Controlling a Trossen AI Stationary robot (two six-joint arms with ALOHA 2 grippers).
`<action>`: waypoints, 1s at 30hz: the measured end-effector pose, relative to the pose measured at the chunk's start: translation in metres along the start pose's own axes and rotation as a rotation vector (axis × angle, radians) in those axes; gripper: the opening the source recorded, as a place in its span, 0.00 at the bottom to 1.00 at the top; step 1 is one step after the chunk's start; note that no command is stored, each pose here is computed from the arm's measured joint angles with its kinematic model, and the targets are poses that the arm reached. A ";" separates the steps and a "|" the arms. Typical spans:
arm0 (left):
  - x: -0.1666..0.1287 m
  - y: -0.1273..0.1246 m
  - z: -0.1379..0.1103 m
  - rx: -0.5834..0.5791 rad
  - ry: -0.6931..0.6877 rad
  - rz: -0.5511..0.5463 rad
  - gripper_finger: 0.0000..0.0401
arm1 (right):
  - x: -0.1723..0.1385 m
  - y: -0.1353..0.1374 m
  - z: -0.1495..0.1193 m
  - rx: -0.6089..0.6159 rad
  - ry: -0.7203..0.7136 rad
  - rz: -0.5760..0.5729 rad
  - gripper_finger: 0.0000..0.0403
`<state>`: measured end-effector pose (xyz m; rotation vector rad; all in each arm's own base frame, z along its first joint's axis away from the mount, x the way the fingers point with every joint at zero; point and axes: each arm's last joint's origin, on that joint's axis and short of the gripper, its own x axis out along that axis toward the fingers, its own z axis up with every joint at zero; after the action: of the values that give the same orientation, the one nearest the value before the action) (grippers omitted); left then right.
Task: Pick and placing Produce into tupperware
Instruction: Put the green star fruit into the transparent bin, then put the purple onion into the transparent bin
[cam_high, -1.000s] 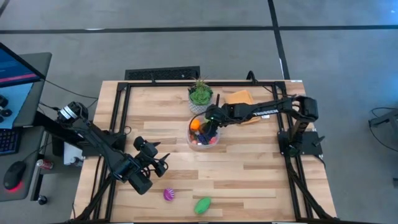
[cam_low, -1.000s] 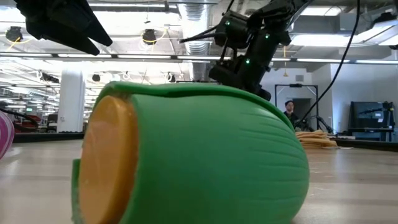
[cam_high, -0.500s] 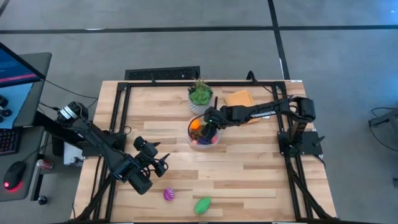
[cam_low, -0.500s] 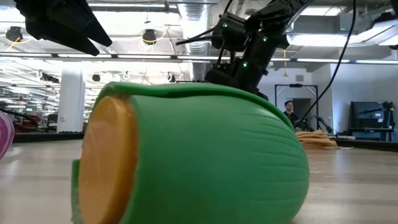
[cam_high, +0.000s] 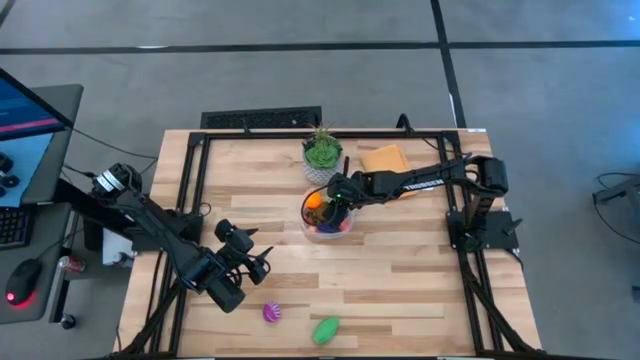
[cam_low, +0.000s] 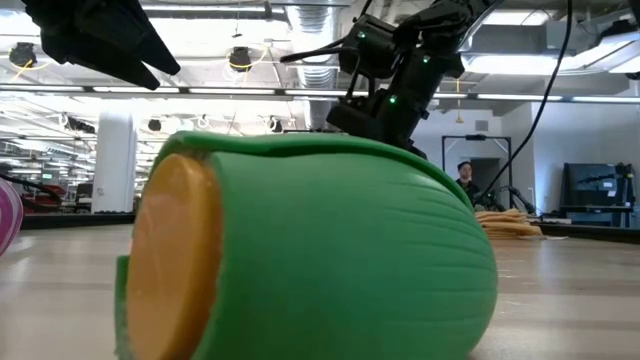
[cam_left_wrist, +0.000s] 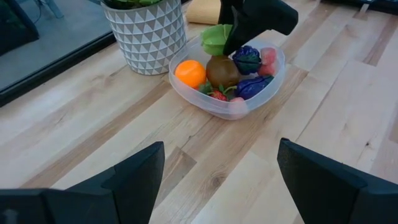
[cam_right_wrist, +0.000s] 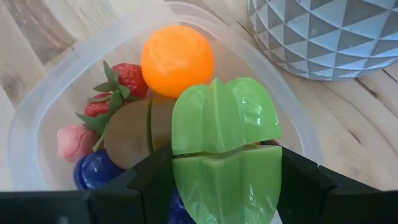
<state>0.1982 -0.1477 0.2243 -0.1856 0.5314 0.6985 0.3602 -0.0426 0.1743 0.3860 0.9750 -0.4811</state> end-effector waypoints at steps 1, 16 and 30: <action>0.000 0.000 0.000 0.000 0.000 0.000 0.75 | 0.000 0.000 0.000 0.000 -0.001 0.004 0.61; 0.000 0.000 0.000 0.000 0.000 0.000 0.75 | 0.000 0.001 0.000 -0.002 0.009 0.031 0.84; 0.000 0.000 0.000 0.004 0.001 0.002 0.75 | -0.044 0.004 0.012 -0.058 -0.025 0.048 0.84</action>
<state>0.1979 -0.1475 0.2242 -0.1815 0.5344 0.6991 0.3498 -0.0360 0.2181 0.3494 0.9509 -0.4119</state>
